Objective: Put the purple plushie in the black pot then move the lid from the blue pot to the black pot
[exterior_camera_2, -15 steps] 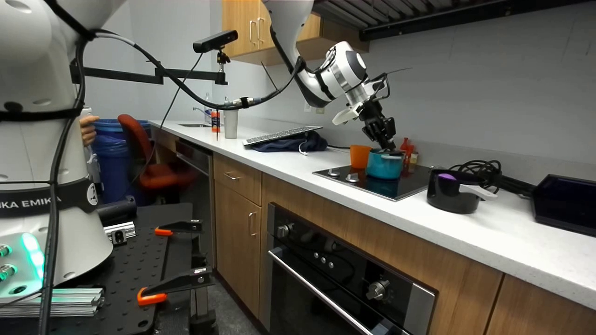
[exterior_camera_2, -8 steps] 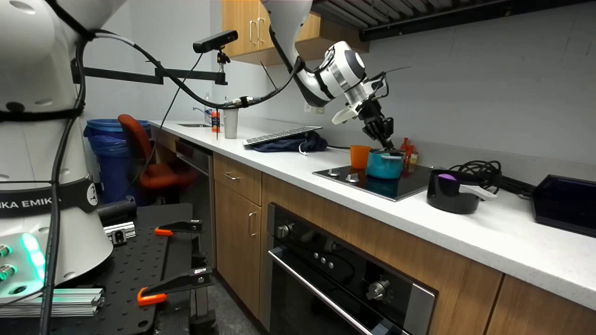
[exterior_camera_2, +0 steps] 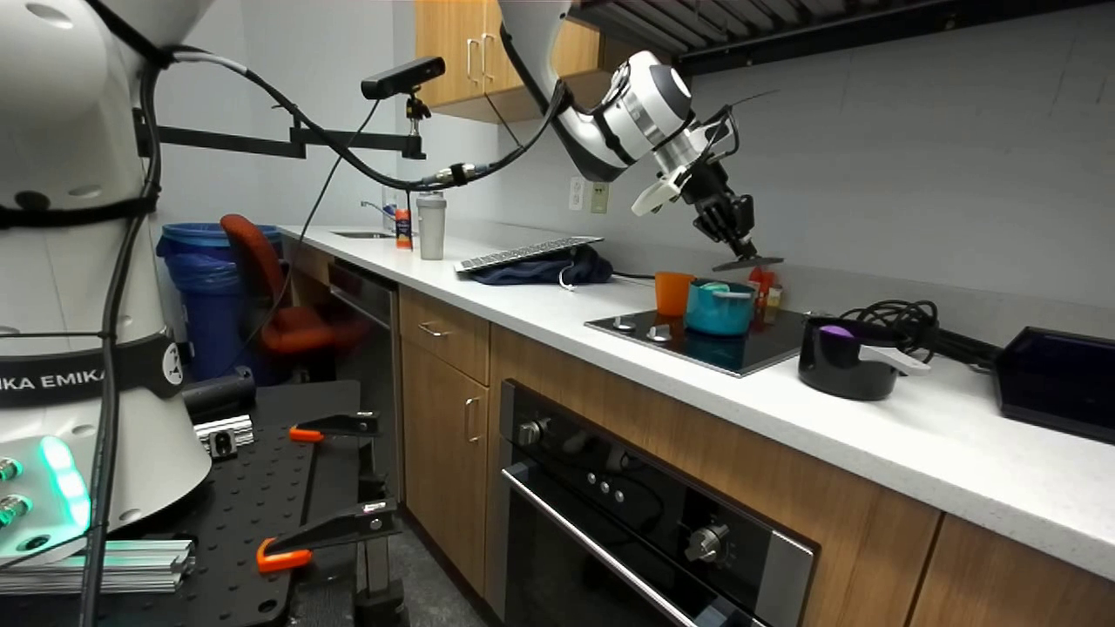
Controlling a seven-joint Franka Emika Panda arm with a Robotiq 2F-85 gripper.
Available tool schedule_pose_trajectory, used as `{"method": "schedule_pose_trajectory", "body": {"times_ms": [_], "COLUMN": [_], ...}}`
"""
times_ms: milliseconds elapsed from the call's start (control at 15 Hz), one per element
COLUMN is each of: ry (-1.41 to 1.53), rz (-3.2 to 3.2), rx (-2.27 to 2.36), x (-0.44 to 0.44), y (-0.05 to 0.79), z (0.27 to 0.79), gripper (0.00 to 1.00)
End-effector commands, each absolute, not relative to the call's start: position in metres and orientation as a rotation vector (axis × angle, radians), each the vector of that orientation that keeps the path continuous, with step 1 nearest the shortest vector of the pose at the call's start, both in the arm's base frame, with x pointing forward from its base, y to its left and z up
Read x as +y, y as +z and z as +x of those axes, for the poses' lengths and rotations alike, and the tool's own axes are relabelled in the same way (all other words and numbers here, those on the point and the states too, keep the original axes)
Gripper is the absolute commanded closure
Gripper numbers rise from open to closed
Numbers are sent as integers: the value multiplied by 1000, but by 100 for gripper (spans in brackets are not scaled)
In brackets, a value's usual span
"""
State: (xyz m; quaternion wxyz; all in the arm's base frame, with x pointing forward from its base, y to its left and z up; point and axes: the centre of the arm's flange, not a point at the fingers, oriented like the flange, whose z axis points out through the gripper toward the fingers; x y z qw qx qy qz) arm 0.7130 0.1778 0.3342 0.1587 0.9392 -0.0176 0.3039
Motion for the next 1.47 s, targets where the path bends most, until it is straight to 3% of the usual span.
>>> {"method": "schedule_pose_trajectory", "body": {"times_ms": [0,1400], "ry": [932,978], "rz": [2669,2553], "rx": [-180,-850], "x": [146,13], "y": [356,364], "z": [695,710], "gripper": [97,97]}}
